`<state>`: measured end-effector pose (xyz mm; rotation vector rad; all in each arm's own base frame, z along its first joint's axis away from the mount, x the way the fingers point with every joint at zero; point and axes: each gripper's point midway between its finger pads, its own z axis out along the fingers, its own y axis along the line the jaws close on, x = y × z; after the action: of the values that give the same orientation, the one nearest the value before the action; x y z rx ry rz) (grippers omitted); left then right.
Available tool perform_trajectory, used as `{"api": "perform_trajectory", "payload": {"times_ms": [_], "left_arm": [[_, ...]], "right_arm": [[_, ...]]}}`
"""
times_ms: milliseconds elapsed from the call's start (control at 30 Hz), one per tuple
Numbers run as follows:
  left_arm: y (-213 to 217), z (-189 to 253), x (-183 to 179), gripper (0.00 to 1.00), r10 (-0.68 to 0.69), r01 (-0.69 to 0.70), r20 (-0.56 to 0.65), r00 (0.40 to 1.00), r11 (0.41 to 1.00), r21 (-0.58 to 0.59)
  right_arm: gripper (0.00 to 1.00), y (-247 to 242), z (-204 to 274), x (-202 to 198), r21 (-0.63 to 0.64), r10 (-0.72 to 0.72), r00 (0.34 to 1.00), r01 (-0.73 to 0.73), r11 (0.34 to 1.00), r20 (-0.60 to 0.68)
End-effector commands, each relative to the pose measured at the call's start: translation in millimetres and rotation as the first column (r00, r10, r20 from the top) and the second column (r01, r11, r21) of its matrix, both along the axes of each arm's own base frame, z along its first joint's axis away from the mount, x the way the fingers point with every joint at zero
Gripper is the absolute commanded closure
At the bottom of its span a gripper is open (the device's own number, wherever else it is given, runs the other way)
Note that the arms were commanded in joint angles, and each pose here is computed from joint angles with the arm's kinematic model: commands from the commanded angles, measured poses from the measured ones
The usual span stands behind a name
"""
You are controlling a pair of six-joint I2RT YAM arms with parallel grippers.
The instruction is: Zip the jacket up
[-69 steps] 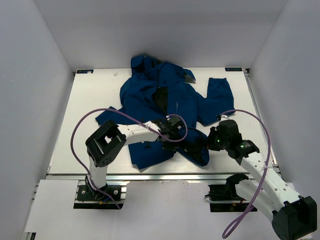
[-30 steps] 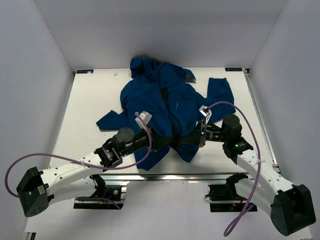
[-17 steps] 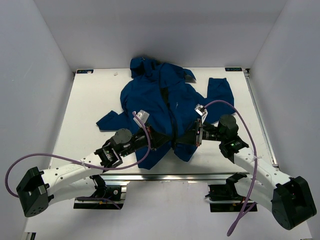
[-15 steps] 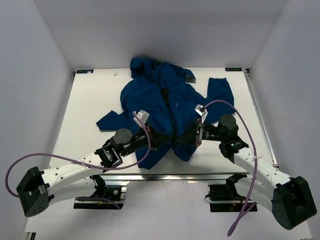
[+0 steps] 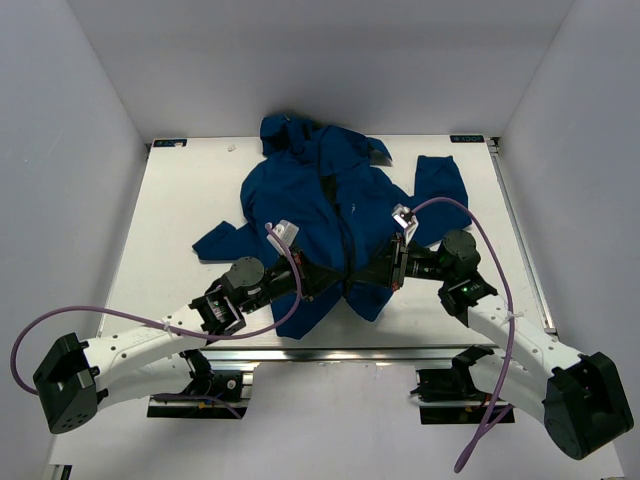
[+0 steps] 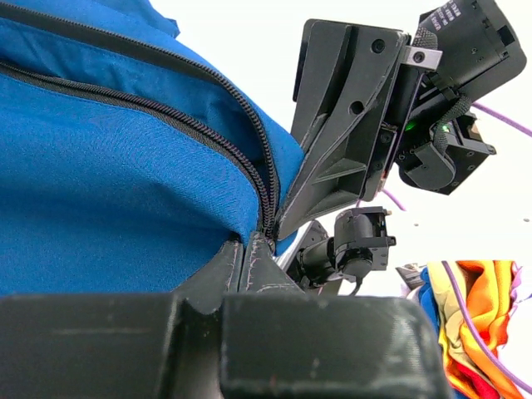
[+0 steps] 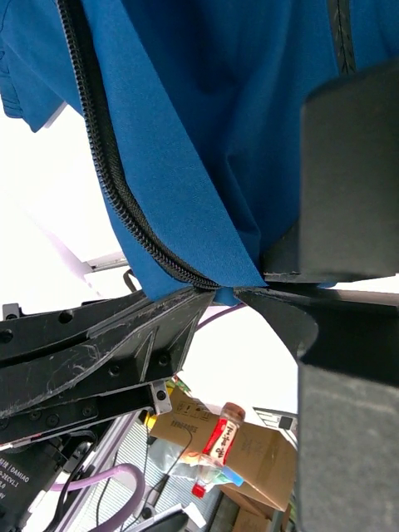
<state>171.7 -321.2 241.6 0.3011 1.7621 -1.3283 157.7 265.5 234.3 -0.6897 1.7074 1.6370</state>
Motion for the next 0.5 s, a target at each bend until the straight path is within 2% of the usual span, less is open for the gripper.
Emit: {"api": "perform_trajectory", "payload": {"times_ms": [0, 167, 467], "left_arm": [[-2.2, 12.7, 1.1, 1.00, 0.003, -0.003, 0.009, 1.000, 1.000, -0.030], [-3.9, 14.5, -0.1, 1.00, -0.008, 0.008, 0.011, 1.000, 0.999, -0.034], [-4.1, 17.8, -6.3, 1.00, -0.037, 0.037, 0.012, 0.999, 0.998, -0.049]], "right_arm": [[1.00, 3.4, 25.7, -1.7, 0.056, 0.019, 0.996, -0.025, 0.998, 0.093], [1.00, 3.5, 22.1, -2.4, 0.050, 0.026, 0.996, -0.030, 0.998, 0.081], [1.00, 2.0, 30.8, 8.4, 0.076, -0.060, 0.992, 0.052, 0.996, 0.112]]}}
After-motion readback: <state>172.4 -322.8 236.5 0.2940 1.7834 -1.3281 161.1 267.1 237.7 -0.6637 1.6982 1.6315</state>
